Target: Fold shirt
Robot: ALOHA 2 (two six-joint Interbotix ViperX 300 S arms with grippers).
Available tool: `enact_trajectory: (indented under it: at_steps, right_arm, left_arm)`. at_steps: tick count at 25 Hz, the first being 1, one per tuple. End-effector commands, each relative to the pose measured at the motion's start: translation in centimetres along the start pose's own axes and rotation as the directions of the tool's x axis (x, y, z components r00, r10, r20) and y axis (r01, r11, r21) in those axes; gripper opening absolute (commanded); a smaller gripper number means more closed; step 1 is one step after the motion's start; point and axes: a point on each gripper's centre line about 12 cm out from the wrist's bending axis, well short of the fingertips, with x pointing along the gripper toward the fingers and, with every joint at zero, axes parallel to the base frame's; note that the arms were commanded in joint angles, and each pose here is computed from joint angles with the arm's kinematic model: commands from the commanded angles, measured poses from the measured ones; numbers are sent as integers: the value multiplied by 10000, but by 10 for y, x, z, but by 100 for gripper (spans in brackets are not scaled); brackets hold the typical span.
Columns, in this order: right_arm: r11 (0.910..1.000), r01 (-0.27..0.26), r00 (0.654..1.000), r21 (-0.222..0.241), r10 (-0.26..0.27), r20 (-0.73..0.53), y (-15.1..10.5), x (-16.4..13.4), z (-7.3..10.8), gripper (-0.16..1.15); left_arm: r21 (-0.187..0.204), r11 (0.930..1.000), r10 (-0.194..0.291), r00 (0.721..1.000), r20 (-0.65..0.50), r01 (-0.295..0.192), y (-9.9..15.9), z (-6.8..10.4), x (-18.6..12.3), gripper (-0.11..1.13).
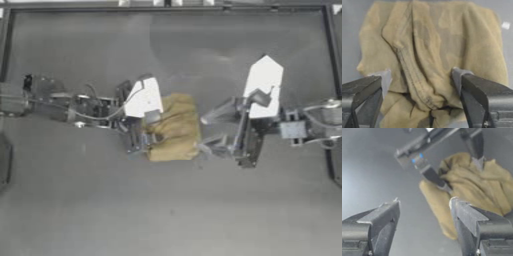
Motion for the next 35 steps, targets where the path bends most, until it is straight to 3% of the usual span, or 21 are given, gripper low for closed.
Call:
enact_trajectory:
  at_steps: [1,7,12,16,26,35]
  right_arm:
    - [9981,146,9999,-603,-150,-71,-4,13,2,91]
    - [9917,691,9946,-1086,-770,-701,-23,43,-9,91]
    - [9821,846,9908,-1681,-1008,-901,-27,67,-7,91]
    - [9773,932,9871,-1902,-1156,-1105,-32,82,-10,91]
    - [9752,1061,9729,-1940,-1422,-1824,-41,106,-31,91]
    - [9774,1001,9663,-1864,-1402,-2159,-39,108,-45,91]
  left_arm:
    - [178,9998,12,9988,496,-21,0,13,-14,102]
    - [421,9991,64,9991,426,-82,2,12,-11,101]
    - [509,9987,87,9993,366,-106,3,11,-7,101]
    - [516,9986,97,9995,289,-112,4,9,-4,101]
    - [489,9987,158,9999,3,-158,9,0,7,101]
    - [519,9986,45,10000,-35,-43,5,-2,13,101]
